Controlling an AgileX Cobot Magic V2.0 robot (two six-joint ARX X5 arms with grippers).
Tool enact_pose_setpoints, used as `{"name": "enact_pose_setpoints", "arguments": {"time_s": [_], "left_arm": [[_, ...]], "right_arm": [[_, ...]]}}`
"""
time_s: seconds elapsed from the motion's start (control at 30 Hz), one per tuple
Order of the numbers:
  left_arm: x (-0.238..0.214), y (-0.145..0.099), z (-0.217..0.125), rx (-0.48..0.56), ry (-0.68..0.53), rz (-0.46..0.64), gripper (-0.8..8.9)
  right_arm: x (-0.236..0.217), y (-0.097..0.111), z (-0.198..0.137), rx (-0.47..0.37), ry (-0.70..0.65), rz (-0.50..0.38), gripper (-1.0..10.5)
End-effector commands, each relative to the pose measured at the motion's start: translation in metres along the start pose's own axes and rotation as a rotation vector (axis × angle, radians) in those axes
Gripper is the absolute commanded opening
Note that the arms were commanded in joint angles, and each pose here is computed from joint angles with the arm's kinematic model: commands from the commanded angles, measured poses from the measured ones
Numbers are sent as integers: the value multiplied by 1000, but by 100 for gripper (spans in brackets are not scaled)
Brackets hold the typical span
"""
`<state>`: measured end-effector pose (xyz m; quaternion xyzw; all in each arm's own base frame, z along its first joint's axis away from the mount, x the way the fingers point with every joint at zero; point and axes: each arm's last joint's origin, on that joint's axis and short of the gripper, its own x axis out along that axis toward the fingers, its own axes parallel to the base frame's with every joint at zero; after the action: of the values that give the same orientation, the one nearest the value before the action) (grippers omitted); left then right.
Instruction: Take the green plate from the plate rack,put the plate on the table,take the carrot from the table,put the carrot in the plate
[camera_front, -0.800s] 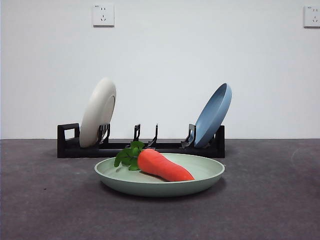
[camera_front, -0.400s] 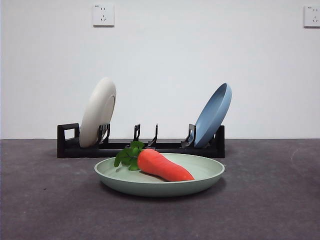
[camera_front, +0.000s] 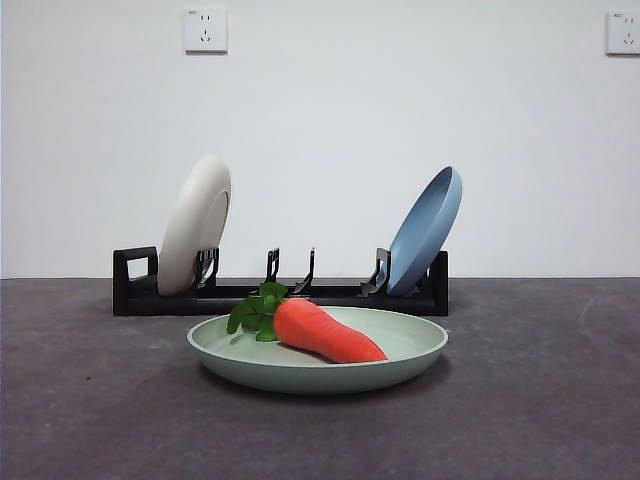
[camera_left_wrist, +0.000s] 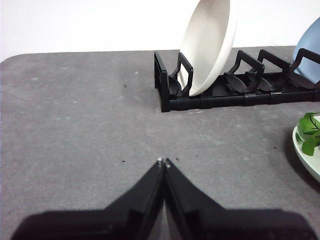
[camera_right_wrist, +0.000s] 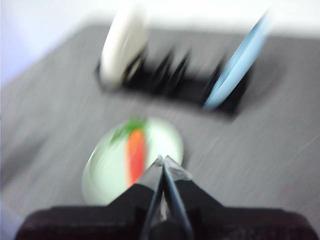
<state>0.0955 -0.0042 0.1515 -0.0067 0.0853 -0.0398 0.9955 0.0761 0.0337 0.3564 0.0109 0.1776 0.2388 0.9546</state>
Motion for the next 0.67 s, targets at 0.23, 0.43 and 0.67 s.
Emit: {"name": "enact_pose_setpoints", "arguments": {"time_s": [0.23,0.43,0.67], "left_arm": [[1,0,-4,-5,6,2,-4],[1,0,-4,-5,6,2,-4],[1,0,-4,-5,6,2,-4]], "right_arm": [[17,-24,-51,-13,-281,-201,1],[48,-38,-115,6,-324,-230,1],[66,-46,-161,70,-310,-263,1]]}}
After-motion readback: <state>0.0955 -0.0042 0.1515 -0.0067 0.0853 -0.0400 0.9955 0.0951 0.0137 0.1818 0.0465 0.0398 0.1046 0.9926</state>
